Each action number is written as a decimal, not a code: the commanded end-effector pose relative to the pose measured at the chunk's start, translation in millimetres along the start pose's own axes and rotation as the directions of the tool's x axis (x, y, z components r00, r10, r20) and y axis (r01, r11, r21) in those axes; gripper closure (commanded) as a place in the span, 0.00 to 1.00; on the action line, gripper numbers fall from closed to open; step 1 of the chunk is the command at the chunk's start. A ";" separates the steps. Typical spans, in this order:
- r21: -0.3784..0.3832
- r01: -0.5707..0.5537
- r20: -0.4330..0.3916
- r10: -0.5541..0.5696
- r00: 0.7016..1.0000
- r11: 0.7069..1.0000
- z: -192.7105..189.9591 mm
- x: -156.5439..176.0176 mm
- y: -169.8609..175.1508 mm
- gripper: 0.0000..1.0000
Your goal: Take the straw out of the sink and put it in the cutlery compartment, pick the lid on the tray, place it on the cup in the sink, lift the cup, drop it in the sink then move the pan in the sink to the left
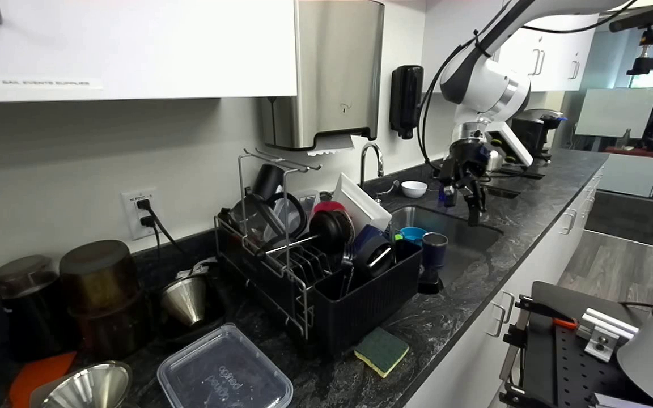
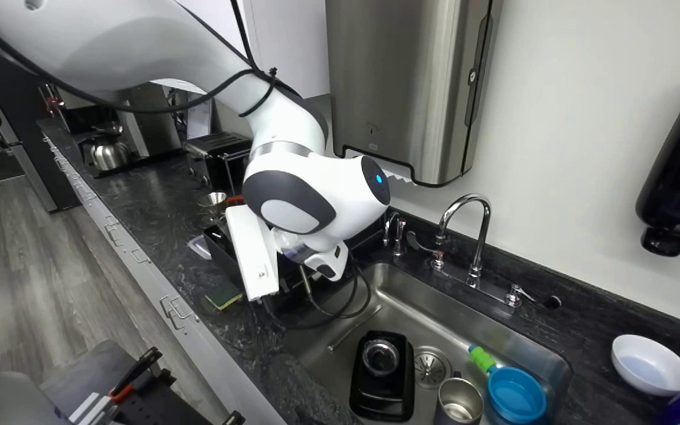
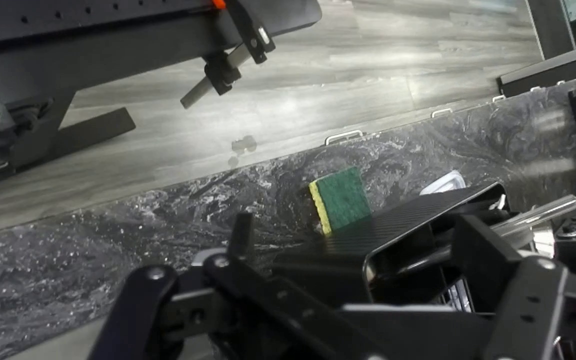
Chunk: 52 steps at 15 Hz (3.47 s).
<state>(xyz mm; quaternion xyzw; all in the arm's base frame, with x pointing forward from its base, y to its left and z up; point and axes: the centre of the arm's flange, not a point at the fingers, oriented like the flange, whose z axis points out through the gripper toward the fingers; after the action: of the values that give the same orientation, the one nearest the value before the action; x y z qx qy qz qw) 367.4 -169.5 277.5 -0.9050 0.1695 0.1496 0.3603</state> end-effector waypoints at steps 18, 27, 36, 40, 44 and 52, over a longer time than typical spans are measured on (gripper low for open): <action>-0.266 0.001 -0.400 -0.111 0.910 0.964 9.6 19.3 -12.6 0.00; -0.304 -0.102 -0.453 -0.050 0.890 0.947 -10.5 40.1 10.4 0.00; -0.348 -0.129 -0.415 -0.029 0.909 0.928 -27.3 49.1 26.5 0.00; -0.331 -0.106 -0.387 -0.032 0.922 0.937 -17.2 44.1 24.8 0.00; -0.332 -0.107 -0.389 -0.033 0.920 0.937 -17.8 44.1 24.5 0.00; -0.362 -0.149 -0.383 -0.001 0.924 0.920 -12.7 65.6 7.2 0.00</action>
<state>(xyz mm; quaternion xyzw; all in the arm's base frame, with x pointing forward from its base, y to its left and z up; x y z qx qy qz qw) 405.7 -201.3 258.8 -0.9623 0.2295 0.0065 0.1456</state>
